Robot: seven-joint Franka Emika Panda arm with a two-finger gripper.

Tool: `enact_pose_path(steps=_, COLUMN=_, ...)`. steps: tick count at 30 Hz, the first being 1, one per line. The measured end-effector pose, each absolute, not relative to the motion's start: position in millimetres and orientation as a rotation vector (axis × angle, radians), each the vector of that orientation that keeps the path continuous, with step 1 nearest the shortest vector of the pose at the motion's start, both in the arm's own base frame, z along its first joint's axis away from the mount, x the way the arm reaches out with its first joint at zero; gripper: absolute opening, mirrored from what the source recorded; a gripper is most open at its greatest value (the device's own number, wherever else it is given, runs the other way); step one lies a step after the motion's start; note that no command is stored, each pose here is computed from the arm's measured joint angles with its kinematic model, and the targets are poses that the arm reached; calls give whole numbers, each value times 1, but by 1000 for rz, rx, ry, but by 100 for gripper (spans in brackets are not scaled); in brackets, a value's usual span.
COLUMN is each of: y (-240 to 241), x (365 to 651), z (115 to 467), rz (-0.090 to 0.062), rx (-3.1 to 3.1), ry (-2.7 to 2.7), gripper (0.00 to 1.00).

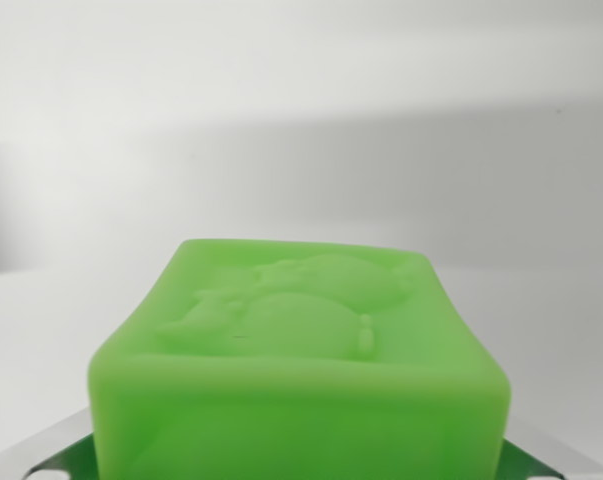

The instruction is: Stack cube

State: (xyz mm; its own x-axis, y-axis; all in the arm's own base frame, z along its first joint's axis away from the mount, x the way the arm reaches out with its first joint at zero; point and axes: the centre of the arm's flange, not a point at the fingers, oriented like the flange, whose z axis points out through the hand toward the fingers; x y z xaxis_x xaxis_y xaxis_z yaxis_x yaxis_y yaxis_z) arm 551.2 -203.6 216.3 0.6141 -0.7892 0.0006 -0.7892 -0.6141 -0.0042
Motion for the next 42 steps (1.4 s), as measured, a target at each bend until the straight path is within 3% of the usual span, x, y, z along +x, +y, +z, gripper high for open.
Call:
enact_pose_path(steps=7, y=-202, x=552, z=235, rz=-10, rx=-2818, ry=1378, gripper=0)
enact_pose_path(steps=14, y=-189, x=553, z=236, rz=-1, rx=-2824, ry=1368, gripper=0)
enact_pose_path(steps=42, y=-141, x=559, z=260, rz=-3, rx=-2840, ry=1336, gripper=0)
